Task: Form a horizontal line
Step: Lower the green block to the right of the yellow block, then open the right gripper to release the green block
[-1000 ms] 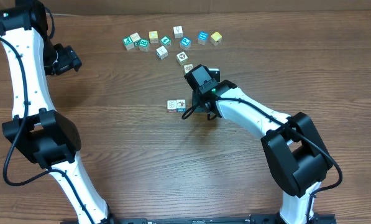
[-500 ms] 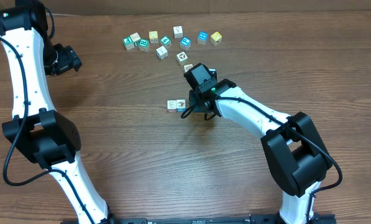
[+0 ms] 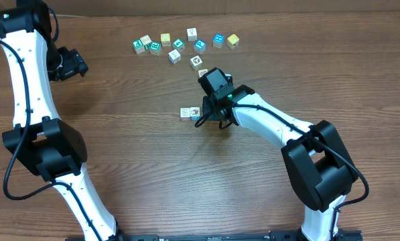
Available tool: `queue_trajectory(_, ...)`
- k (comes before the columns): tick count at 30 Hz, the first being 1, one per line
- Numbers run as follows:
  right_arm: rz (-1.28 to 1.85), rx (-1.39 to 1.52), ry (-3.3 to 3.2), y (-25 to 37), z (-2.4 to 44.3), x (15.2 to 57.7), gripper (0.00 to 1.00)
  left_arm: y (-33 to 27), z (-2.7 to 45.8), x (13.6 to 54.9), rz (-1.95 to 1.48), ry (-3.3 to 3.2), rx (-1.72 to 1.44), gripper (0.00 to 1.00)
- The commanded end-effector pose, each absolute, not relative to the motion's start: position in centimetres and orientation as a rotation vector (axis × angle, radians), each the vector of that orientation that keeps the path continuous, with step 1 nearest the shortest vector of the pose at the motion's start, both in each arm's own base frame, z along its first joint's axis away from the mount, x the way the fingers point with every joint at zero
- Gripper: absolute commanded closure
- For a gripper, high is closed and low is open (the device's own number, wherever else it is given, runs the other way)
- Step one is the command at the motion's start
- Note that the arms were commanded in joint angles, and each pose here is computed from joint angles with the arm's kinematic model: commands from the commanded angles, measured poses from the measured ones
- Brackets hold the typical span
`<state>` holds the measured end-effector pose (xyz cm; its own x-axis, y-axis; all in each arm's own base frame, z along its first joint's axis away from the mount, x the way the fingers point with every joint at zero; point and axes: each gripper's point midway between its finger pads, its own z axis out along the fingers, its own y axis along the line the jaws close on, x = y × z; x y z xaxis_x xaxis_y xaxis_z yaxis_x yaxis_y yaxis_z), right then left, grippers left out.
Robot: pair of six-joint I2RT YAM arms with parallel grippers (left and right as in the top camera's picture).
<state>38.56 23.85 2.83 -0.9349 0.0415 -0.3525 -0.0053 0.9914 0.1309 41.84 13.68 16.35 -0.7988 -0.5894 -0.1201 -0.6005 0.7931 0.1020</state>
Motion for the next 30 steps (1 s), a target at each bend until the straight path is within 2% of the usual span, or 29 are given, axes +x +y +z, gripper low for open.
queue_trajectory(1,0.211,0.032,2.753,24.49,3.32,39.36,0.73,13.50,16.28,41.79,0.220,2.895,-0.973,0.00)
queue_trajectory(21,0.262,0.028,2.759,25.13,3.39,39.26,0.71,13.48,16.28,41.79,0.220,2.895,-0.973,0.00)
queue_trajectory(30,0.267,0.028,2.751,25.22,3.48,39.43,0.54,13.50,16.28,41.79,0.220,2.895,-0.973,0.01)
